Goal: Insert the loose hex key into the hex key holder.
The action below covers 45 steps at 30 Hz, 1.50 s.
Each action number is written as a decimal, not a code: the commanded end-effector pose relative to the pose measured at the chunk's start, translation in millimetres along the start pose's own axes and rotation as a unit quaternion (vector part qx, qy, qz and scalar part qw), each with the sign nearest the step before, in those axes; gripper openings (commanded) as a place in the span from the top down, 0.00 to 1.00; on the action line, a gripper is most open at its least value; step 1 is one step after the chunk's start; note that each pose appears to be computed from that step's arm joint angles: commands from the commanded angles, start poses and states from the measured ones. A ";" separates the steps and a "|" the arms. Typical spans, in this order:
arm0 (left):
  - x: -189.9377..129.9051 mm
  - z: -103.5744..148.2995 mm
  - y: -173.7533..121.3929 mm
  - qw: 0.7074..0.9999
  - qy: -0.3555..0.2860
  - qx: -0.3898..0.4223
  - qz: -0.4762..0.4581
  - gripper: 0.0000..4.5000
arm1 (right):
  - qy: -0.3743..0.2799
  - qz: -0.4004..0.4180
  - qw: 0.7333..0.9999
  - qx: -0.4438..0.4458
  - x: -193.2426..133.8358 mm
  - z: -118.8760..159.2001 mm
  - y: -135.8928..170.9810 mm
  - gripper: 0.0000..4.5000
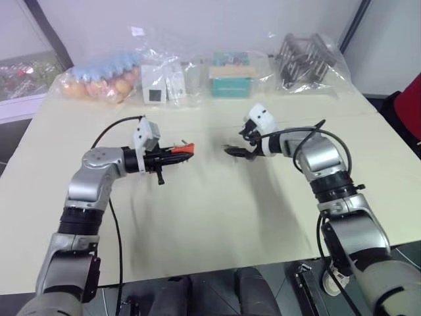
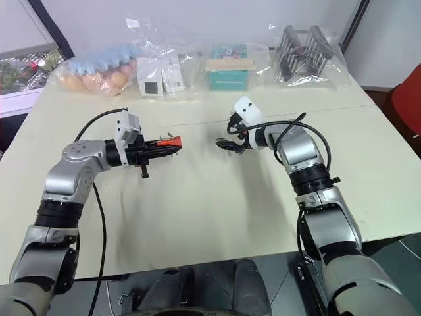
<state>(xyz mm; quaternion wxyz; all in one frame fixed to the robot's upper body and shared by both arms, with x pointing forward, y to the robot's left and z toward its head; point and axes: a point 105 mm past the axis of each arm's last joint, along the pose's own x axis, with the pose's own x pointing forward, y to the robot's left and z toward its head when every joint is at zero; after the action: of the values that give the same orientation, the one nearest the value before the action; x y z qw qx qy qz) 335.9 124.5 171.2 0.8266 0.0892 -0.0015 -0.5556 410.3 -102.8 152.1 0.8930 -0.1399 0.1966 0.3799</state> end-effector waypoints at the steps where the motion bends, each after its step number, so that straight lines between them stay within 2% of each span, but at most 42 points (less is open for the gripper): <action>1: -2.0 9.3 -3.4 1.000 -0.016 0.009 0.017 1.00 | -0.003 -0.033 0.999 0.012 0.3 5.8 -8.8 0.01; 6: 1.0 8.4 -5.6 0.999 -0.032 -0.006 0.040 1.00 | 0.023 -0.061 0.998 0.020 15.2 -14.2 -10.1 0.01; 9: 6.3 3.4 -9.2 0.998 -0.033 -0.008 0.044 1.00 | 0.055 -0.081 0.995 -0.002 28.4 -34.6 -8.3 0.19; 12: 8.1 4.1 -10.4 0.998 -0.035 -0.006 0.045 1.00 | 0.071 -0.071 0.995 -0.010 30.7 -46.4 -1.8 0.52; 14: 8.4 4.6 -9.5 0.998 -0.036 -0.006 0.046 1.00 | 0.076 -0.069 0.995 -0.009 31.6 -50.6 -0.1 0.79; 16: 8.4 3.3 -7.9 0.998 -0.035 -0.004 0.050 1.00 | 0.079 -0.067 0.995 0.000 33.5 -53.3 2.0 0.99; 21: 9.7 2.6 -7.3 0.998 -0.034 -0.002 0.049 1.00 | 0.074 -0.070 0.994 0.041 35.8 -53.2 1.0 0.99; 24: 9.1 1.9 -6.0 0.999 -0.030 -0.002 0.045 1.00 | 0.024 -0.071 0.995 0.058 34.1 -29.2 -2.1 0.99; 26: 8.4 2.9 -4.7 0.999 -0.027 -0.007 0.031 1.00 | -0.078 -0.067 0.993 0.055 26.8 14.3 -5.7 0.99; 29: 8.2 7.6 -3.1 0.999 -0.024 -0.021 -0.002 1.00 | -0.236 -0.025 0.971 0.026 0.3 81.2 3.2 0.99; 31: 9.6 14.1 0.0 0.999 -0.029 -0.031 -0.021 1.00 | -0.310 0.018 0.950 0.020 -19.1 110.5 15.7 0.99; 33: 12.3 22.4 4.3 0.998 -0.040 -0.040 -0.037 1.00 | -0.360 0.054 0.931 0.024 -35.1 128.6 27.9 0.99; 38: 26.5 38.1 15.8 0.995 -0.057 -0.045 -0.067 1.00 | -0.435 0.104 0.893 0.059 -57.6 148.0 53.3 0.99; 45: 43.5 49.8 23.3 0.992 -0.073 -0.045 -0.097 1.00 | -0.447 0.109 0.884 0.077 -57.6 143.5 69.3 0.99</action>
<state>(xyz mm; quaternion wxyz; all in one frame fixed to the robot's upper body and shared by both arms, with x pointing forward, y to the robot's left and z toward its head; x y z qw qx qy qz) 368.8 87.7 208.1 0.7757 -0.0031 -0.0084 -0.6310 368.2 -37.1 281.3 0.8574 0.1363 -0.1470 0.4740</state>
